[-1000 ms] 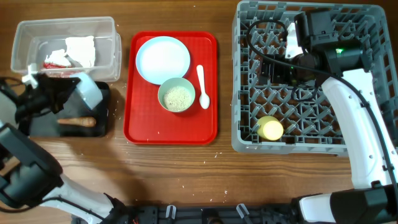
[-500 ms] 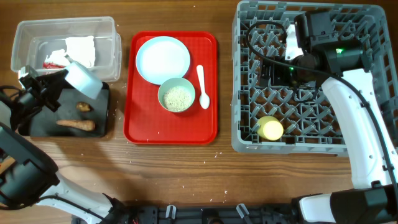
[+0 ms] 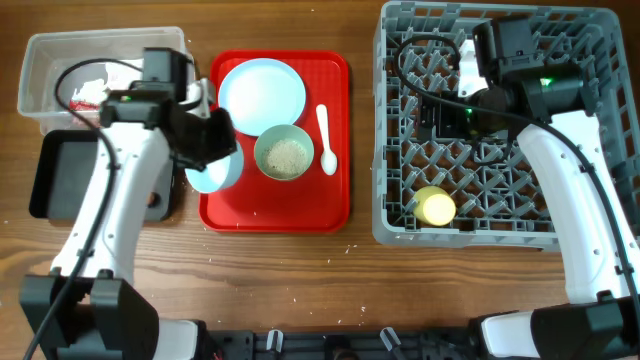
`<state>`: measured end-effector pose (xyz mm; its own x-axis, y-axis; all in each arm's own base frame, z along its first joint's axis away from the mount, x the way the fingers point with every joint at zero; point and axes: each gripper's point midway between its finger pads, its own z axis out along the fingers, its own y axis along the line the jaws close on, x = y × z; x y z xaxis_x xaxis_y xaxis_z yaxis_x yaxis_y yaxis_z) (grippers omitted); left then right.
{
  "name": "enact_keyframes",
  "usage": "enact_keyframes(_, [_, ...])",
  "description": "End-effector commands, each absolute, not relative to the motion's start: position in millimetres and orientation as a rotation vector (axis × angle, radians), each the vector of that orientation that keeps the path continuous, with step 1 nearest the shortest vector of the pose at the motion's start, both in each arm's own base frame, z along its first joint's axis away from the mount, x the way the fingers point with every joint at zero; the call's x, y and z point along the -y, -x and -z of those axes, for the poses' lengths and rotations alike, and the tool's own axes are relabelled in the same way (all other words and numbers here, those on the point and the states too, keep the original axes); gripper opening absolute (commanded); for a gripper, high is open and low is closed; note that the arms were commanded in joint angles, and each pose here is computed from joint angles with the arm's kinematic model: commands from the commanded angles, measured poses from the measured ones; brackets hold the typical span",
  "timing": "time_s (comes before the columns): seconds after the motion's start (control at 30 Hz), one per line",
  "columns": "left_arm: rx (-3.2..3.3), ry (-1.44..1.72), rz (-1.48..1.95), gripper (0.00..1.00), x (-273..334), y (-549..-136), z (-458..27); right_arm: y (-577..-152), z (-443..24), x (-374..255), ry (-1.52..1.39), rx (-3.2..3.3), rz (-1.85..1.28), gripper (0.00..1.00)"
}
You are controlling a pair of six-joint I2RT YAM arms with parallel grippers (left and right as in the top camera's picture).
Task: Sort waste into correct bins and load items into the dishwasher rack
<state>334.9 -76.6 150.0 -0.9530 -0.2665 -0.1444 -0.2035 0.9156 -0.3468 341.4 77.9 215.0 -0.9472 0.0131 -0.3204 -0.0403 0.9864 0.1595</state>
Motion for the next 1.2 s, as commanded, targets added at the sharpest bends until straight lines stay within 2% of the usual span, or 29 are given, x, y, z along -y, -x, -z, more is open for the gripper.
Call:
enact_keyframes(0.0, [-2.932, 0.319, 0.209, 0.04, 80, -325, -130, -343, -222, -79, 0.053, -2.784, -0.226, 0.99])
enact_keyframes(0.1, [-2.937, 0.328, 0.072, 0.04, 78, -318, -116, -343, -222, -79, 0.054, -2.784, -0.226, 0.99])
enact_keyframes(0.3, [-2.96, 0.281, 0.105, 0.04, 105, -303, -84, -343, -222, -79, 0.05, -2.784, -0.227, 0.99])
enact_keyframes(0.57, [-2.975, 0.035, 0.184, 0.04, 159, -281, -73, -342, -222, -79, 0.05, -2.789, -0.232, 0.99])
enact_keyframes(0.63, [-2.96, -0.017, 0.202, 0.13, 171, -279, -74, -341, -222, -79, 0.049, -2.789, -0.233, 0.99])
enact_keyframes(0.77, [-2.946, -0.063, 0.219, 0.5, 182, -277, -75, -342, -224, -89, 0.066, -2.779, -0.308, 0.99])
enact_keyframes(0.8, [-2.94, -0.054, 0.229, 0.55, 182, -279, -78, -345, -229, -102, 0.091, -2.751, -0.415, 0.99])
enact_keyframes(0.9, [-2.853, 0.213, 0.289, 0.62, 161, -313, -125, -348, -239, -144, 0.159, -2.689, -0.614, 0.96])
enact_keyframes(1.03, [-2.637, 0.548, 0.332, 0.73, 89, -353, -179, -333, -213, -209, 0.276, -2.775, -0.672, 0.9])
enact_keyframes(1.13, [-2.576, 0.725, 0.29, 0.74, 39, -361, -181, -316, -174, -247, 0.259, -2.905, -0.589, 0.72])
enact_keyframes(1.17, [-2.567, 0.768, 0.276, 0.74, 26, -361, -180, -309, -158, -259, 0.226, -2.954, -0.525, 0.7])
